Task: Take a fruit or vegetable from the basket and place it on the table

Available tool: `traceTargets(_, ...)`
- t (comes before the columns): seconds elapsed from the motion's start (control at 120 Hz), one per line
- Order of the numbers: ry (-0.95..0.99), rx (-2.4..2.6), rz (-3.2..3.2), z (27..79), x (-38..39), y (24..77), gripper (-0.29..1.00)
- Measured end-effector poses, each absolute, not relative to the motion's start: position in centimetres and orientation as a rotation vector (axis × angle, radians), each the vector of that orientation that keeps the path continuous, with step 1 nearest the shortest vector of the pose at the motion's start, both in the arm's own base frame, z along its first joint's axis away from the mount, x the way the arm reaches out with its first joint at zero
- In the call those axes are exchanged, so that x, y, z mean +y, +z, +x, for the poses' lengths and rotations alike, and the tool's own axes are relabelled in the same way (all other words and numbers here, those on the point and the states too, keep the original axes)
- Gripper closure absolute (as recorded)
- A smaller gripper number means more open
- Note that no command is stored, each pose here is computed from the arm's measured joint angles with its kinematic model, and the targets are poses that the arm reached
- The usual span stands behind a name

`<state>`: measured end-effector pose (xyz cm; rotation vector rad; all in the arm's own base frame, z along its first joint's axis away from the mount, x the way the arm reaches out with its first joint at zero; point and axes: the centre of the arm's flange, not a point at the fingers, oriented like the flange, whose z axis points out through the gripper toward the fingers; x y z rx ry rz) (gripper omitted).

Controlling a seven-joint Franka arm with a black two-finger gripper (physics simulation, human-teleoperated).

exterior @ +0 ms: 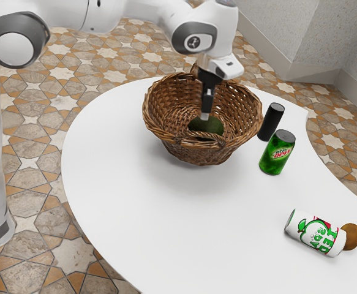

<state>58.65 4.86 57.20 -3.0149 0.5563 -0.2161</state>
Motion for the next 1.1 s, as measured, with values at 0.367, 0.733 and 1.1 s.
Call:
traceTargets(0.367,-0.182,0.584,-3.020,59.0,5.2,55.0,0.00)
traceTargets(0.733,-0.189,0.622,-3.016,59.5,4.5,54.3,0.00)
traceTargets(1.1,-0.147,0.615,-3.030,60.6,5.3,51.7,0.00)
